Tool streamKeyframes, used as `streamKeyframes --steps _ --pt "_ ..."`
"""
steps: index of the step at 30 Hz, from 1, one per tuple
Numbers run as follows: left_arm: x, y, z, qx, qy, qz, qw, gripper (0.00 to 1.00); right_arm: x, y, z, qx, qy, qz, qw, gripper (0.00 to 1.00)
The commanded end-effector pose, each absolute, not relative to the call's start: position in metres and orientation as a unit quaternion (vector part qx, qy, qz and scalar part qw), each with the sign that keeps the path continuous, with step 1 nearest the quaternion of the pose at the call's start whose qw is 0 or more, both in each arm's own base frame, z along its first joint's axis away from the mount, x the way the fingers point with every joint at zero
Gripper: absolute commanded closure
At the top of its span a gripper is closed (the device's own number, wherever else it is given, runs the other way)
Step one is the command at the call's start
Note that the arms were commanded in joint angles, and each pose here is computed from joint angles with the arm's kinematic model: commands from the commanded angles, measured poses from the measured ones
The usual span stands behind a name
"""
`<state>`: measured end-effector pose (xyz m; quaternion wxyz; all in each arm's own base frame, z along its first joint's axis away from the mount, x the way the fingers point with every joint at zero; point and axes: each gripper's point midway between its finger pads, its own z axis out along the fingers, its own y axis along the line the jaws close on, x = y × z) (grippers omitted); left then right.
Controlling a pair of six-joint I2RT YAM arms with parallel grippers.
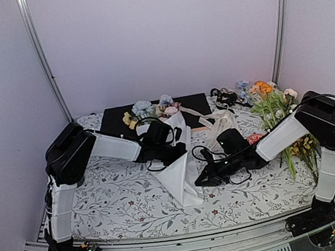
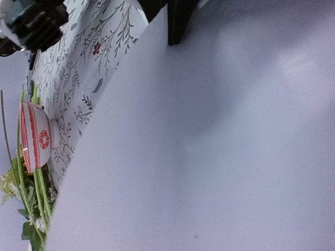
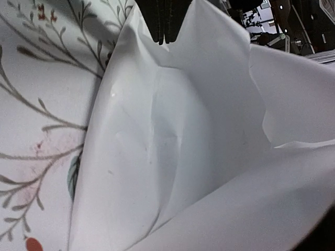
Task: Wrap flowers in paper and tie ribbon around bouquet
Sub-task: Fold the 2/3-folded wrapping paper at the center of the board.
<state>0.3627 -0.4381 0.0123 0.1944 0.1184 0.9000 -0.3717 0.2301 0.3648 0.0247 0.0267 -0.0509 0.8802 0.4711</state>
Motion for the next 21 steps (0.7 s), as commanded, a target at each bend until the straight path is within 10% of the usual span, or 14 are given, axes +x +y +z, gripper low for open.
streamKeyframes --steps 1,5,11,21 --pt "0.351 -0.423 -0.034 0.116 0.924 -0.328 0.162 1.0 0.242 0.338 0.055 -0.006 0.892 0.441 0.096 0.97" --pt "0.352 -0.423 -0.032 0.118 0.923 -0.326 0.166 1.0 0.252 0.32 0.087 -0.006 0.895 0.415 0.161 0.85" --pt "0.353 -0.421 -0.031 0.121 0.923 -0.324 0.168 1.0 0.271 0.354 0.121 -0.07 0.875 0.443 0.182 0.39" --pt "0.355 -0.415 -0.03 0.118 0.924 -0.321 0.171 1.0 0.274 0.403 0.112 -0.101 0.87 0.462 0.136 0.46"
